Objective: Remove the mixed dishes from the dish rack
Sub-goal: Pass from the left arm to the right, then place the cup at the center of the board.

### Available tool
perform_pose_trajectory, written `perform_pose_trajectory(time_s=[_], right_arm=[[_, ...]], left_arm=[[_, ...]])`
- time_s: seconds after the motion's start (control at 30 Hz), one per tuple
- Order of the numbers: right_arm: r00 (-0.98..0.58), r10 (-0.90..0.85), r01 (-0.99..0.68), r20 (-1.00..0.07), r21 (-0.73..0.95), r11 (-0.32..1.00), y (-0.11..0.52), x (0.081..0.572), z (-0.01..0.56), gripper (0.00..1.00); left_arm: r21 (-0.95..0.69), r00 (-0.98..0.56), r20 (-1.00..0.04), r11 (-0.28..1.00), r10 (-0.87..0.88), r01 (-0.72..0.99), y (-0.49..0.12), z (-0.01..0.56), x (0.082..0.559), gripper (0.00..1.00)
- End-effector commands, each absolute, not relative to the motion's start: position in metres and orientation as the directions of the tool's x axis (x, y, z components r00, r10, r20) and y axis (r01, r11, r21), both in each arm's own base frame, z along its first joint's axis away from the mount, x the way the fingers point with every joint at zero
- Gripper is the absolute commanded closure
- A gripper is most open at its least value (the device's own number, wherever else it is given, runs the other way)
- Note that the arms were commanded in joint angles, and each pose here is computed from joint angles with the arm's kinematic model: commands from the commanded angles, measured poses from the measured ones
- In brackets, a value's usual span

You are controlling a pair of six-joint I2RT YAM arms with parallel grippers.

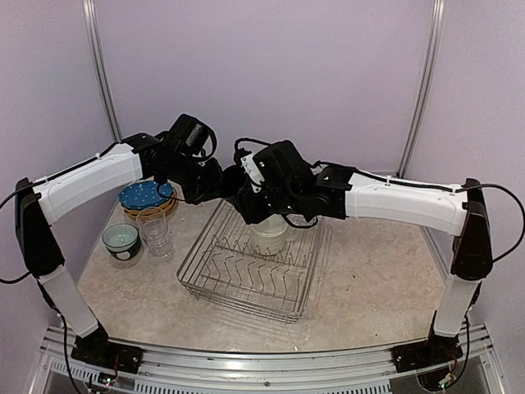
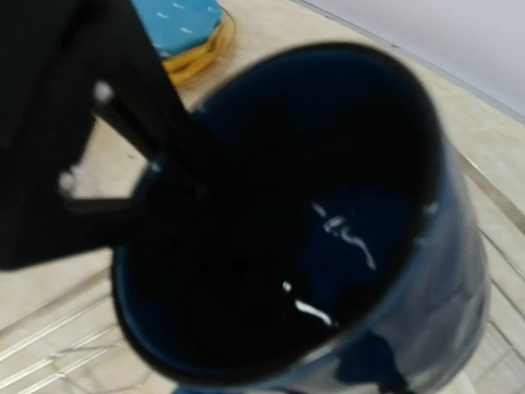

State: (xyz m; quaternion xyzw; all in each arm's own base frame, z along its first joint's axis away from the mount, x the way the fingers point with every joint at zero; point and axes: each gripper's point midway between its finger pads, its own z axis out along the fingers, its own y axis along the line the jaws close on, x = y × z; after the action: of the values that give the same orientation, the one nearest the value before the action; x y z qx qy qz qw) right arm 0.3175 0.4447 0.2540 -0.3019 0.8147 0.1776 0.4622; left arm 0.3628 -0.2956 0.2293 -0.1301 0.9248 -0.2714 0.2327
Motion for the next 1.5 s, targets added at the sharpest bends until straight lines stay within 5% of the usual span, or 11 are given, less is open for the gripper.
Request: perform_pose_trajectory(time_s=[0.0, 0.43, 0.57, 1.0, 1.23, 1.47], right_arm=[[-0.366, -0.426, -0.604, -0.828, -0.137, 0.785, 0.441, 0.327, 0.239, 0.36], [-0.323, -0.333, -0.503, -0.886, -0.137, 0.853, 0.447, 0.347, 0.244, 0.77], [-0.295, -0.314, -0.476, -0.902, -0.146, 0.867, 0.445, 0.352, 0.254, 0.99], [-0.163, -0.308, -0.461, -0.937, -0.204, 0.864, 0.441, 0.356, 0.281, 1.0], [-0.122, -0.268, -0.429, -0.956, -0.193, 0.882, 0.42, 0.355, 0.294, 1.0], [-0.111, -0.264, -0.338, -0.958, -0.214, 0.917, 0.385, 0.356, 0.303, 1.0]], left_arm=[[-0.618, -0.83, -0.406, 0.784, -0.382, -0.059, -0.309, 0.263, 0.368, 1.0], [-0.625, -0.831, -0.399, 0.778, -0.388, -0.063, -0.309, 0.266, 0.364, 1.0], [-0.627, -0.834, -0.397, 0.777, -0.383, -0.058, -0.311, 0.266, 0.363, 1.0], [-0.621, -0.832, -0.43, 0.784, -0.351, -0.01, -0.312, 0.271, 0.365, 0.99], [-0.654, -0.818, -0.448, 0.756, -0.36, 0.026, -0.301, 0.283, 0.364, 0.55], [-0.641, -0.778, -0.519, 0.763, -0.354, 0.08, -0.287, 0.303, 0.359, 0.36]])
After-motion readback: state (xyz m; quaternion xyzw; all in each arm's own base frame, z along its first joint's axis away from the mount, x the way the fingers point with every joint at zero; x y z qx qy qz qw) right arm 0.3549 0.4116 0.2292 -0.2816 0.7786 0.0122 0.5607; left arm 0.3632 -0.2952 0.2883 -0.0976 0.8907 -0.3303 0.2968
